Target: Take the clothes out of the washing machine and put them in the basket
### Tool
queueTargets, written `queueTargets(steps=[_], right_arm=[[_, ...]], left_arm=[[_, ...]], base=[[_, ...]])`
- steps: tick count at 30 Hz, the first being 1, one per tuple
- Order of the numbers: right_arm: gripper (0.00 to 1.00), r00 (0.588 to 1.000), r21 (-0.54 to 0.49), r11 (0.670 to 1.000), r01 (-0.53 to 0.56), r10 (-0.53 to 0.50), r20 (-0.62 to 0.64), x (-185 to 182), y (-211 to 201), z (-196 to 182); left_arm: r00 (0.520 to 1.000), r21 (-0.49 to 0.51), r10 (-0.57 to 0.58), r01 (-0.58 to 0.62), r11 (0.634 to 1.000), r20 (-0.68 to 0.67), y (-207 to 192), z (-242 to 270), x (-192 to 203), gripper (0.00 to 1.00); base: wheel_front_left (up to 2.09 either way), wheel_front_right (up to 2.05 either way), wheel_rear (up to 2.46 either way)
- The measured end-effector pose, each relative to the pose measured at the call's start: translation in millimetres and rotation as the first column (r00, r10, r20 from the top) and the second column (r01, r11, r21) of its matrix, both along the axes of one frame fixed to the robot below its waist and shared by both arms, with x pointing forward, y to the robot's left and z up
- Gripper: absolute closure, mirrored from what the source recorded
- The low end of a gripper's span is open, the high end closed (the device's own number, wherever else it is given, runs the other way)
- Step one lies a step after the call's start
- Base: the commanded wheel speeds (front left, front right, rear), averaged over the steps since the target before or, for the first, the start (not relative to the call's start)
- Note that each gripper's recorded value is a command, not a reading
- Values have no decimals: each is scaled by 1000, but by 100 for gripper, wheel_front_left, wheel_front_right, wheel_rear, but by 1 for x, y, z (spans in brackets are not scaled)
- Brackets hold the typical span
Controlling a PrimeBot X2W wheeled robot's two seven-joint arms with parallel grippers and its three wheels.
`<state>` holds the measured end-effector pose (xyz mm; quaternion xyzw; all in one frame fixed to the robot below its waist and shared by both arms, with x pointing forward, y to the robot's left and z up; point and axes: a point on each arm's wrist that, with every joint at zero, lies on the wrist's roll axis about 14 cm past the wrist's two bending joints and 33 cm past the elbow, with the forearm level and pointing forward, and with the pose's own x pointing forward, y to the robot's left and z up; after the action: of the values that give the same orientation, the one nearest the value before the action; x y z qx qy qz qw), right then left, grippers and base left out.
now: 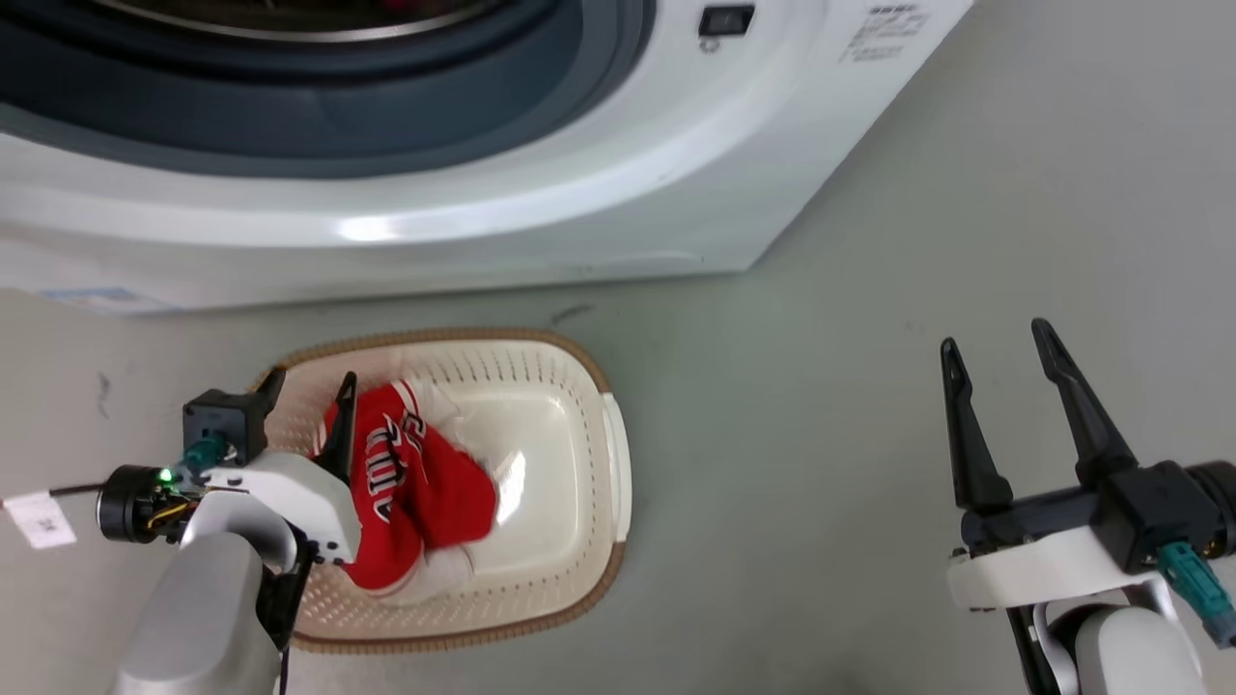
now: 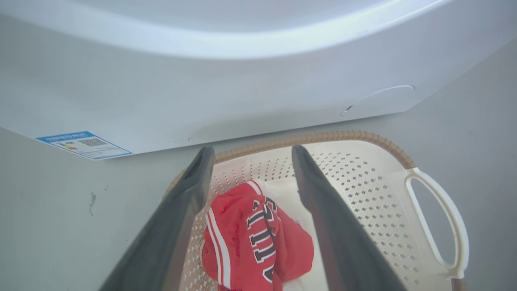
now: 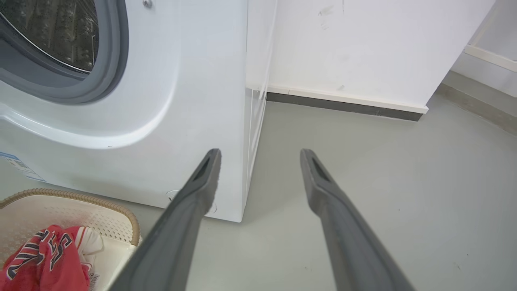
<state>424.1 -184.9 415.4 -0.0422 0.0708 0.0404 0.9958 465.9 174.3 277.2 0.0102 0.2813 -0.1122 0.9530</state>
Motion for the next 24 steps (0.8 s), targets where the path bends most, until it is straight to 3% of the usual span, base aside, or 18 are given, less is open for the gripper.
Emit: queueTargets(steps=[5, 12, 19, 24], right_arm=[[0, 999, 6, 1000, 9, -9, 41, -10, -2, 20], [0, 996, 35, 999, 11, -15, 88, -26, 0, 42], [0, 994, 48, 998, 29, -34, 106, -37, -5, 51], [0, 994, 53, 996, 68, -72, 87, -41, -16, 46]], left_arm=[[985, -25, -30, 35, 999, 167, -13, 57, 5, 0], [930, -11, -52, 60, 998, 363, -18, 126, 2, 0], [898, 0, -102, 113, 994, 429, -33, 150, 9, 0], [874, 36, -173, 176, 984, 454, -45, 157, 39, 0]], base=[[0, 0, 0], [0, 0, 0], [0, 0, 0], [0, 0, 0]])
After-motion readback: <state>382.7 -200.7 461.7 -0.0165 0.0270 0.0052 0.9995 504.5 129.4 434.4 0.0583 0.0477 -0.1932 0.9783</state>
